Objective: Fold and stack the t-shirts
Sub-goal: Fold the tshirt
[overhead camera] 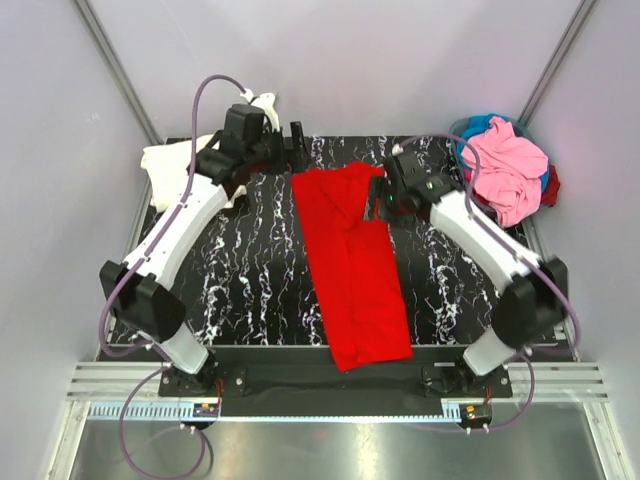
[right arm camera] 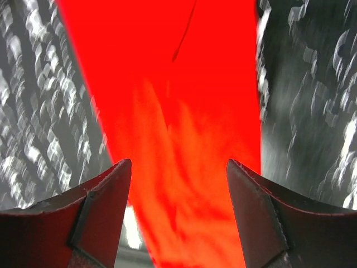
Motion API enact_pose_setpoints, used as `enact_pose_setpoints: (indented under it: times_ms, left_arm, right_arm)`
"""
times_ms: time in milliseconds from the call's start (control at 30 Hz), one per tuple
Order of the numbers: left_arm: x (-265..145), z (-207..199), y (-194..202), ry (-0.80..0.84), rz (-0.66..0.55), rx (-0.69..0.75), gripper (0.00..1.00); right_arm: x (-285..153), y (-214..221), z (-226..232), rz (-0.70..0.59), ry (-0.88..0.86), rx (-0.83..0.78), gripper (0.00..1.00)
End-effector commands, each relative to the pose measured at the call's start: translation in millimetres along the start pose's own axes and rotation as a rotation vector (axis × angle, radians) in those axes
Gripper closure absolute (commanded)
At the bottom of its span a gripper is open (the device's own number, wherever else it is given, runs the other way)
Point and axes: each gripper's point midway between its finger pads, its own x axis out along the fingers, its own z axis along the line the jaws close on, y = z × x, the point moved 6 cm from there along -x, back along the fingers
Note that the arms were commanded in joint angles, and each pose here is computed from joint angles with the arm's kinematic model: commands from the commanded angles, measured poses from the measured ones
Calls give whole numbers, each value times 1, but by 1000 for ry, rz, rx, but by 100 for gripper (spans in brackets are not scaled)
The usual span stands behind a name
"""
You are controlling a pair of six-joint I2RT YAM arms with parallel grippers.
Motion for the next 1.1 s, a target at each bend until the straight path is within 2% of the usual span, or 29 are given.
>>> enact_pose_setpoints:
  times_ms: [0, 67, 100, 167, 200, 233, 267, 300, 333, 367, 533, 700, 767, 867, 933, 967, 1033, 1067]
  left_arm:
    - [2, 7, 63, -56, 162, -47, 1]
    - [-6, 8, 97, -35, 210, -48, 1]
    - [-9, 1, 111, -26, 225, -57, 1]
    - [-11, -3, 132, 5, 236, -76, 1]
    - [-16, -5, 158, 22, 285, -97, 1]
    - [-18, -6, 167, 25, 292, -111, 2]
    - [-19, -10, 173, 44, 281, -121, 3]
    - [-23, -10, 195, 49, 316, -138, 3]
    - [-25, -11, 201, 55, 317, -148, 3]
    - [-29, -21, 224, 89, 329, -193, 6]
    - [-29, -23, 273, 88, 409, -211, 6]
    - [-25, -42, 309, 119, 482, -196, 9]
    - [-24, -49, 324, 115, 525, -182, 13]
    - [-25, -51, 344, 100, 561, -175, 26]
    - [-23, -54, 350, 117, 564, -183, 41]
    - [-21, -54, 356, 112, 581, -183, 44]
    - [-19, -57, 359, 119, 601, -173, 52]
    - [-15, -57, 364, 111, 615, -158, 56]
  right_arm:
    - [38, -39, -7, -19, 73, -70, 24]
    - [50, -65, -10, -42, 89, -59, 25]
    - [72, -65, -15, -4, 119, -58, 25]
    - [88, -78, -23, -4, 143, -62, 26]
    - [89, -92, -20, -27, 141, -59, 26]
    - [110, -90, -25, 9, 161, -63, 27]
    - [112, -104, -24, -14, 146, -53, 28]
    - [119, -106, -23, -8, 143, -56, 28]
    - [137, -103, -29, 25, 153, -58, 28]
    - [159, -108, -31, 49, 158, -50, 28]
    - [183, -110, -37, 68, 161, -39, 30]
    - [207, -112, -39, 90, 132, -25, 37]
    - [211, -114, -39, 90, 135, -28, 39]
    - [222, -110, -46, 107, 142, -21, 45]
    - [228, -107, -50, 114, 148, -17, 51]
    - [230, -107, -52, 115, 146, -11, 55]
    - [237, -103, -58, 129, 157, -4, 72]
    - [238, -105, -60, 126, 159, 3, 76]
